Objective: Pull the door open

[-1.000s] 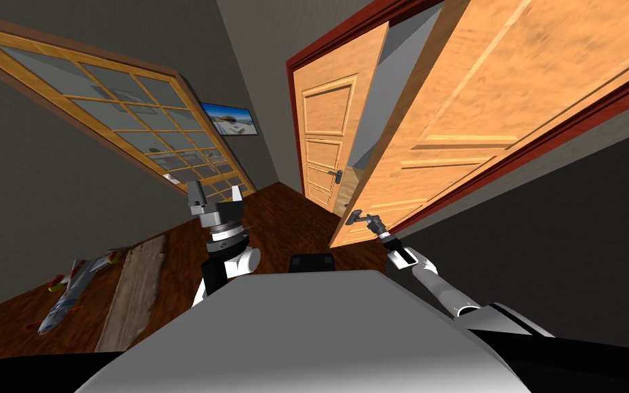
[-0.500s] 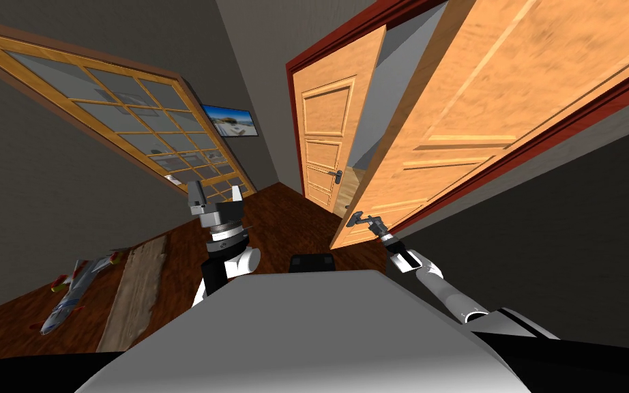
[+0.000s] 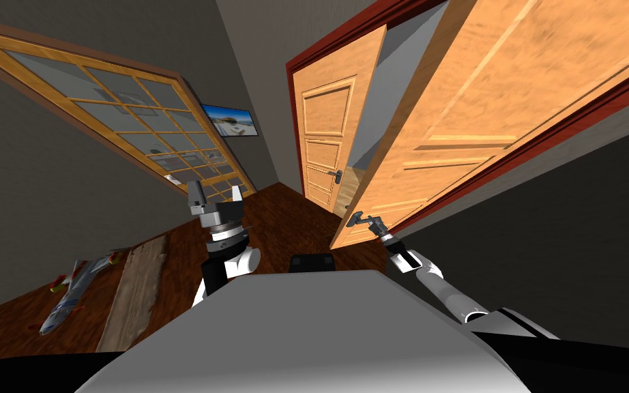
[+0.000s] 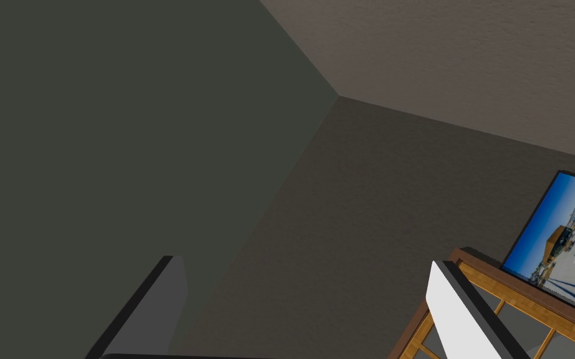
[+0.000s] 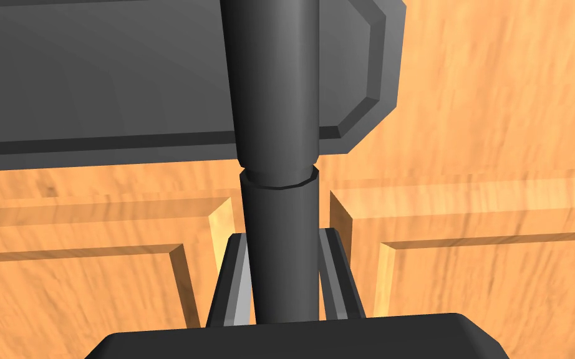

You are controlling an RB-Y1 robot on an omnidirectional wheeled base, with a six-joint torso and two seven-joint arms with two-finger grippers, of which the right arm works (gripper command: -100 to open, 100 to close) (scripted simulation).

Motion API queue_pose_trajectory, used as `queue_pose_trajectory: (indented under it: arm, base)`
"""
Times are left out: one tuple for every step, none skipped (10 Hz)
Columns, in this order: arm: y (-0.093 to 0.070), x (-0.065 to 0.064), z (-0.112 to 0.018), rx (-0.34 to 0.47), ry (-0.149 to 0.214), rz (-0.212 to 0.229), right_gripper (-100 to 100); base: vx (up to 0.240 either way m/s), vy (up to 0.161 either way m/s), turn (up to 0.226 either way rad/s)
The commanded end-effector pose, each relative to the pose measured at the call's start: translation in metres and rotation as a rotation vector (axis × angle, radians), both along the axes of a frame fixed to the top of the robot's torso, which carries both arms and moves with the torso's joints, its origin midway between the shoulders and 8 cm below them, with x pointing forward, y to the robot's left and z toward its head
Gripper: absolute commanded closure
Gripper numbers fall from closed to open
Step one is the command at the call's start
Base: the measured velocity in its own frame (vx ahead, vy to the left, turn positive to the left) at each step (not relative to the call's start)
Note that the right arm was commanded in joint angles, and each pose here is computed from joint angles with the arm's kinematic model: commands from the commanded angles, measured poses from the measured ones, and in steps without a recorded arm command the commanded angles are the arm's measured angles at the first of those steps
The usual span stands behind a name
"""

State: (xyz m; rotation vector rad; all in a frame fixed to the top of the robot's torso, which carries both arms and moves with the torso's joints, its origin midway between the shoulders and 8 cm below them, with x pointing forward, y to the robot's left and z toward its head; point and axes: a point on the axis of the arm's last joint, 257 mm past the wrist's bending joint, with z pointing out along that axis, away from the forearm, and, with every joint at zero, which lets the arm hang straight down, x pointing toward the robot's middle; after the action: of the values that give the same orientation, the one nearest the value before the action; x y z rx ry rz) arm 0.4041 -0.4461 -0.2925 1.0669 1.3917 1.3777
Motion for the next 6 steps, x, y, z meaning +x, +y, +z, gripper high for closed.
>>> queue_pose_trajectory:
  arm:
    - [0.003, -0.012, 0.0, -0.001, -0.001, 0.032, 100]
    - [0.005, -0.017, 0.0, -0.001, -0.001, 0.046, 100]
    - [0.006, -0.024, -0.001, -0.001, -0.001, 0.062, 100]
    - [0.008, -0.03, -0.001, 0.0, -0.001, 0.079, 100]
    - [0.008, -0.03, -0.001, 0.0, -0.001, 0.079, 100]
    - [0.008, -0.03, -0.001, 0.0, -0.001, 0.079, 100]
  base:
    - [0.002, -0.011, -0.031]
    - [0.003, -0.017, -0.047]
    - [0.003, -0.018, -0.051]
    - [0.002, -0.012, -0.034]
    - [0.002, -0.011, -0.03]
    - [0.0, 0.0, 0.0]
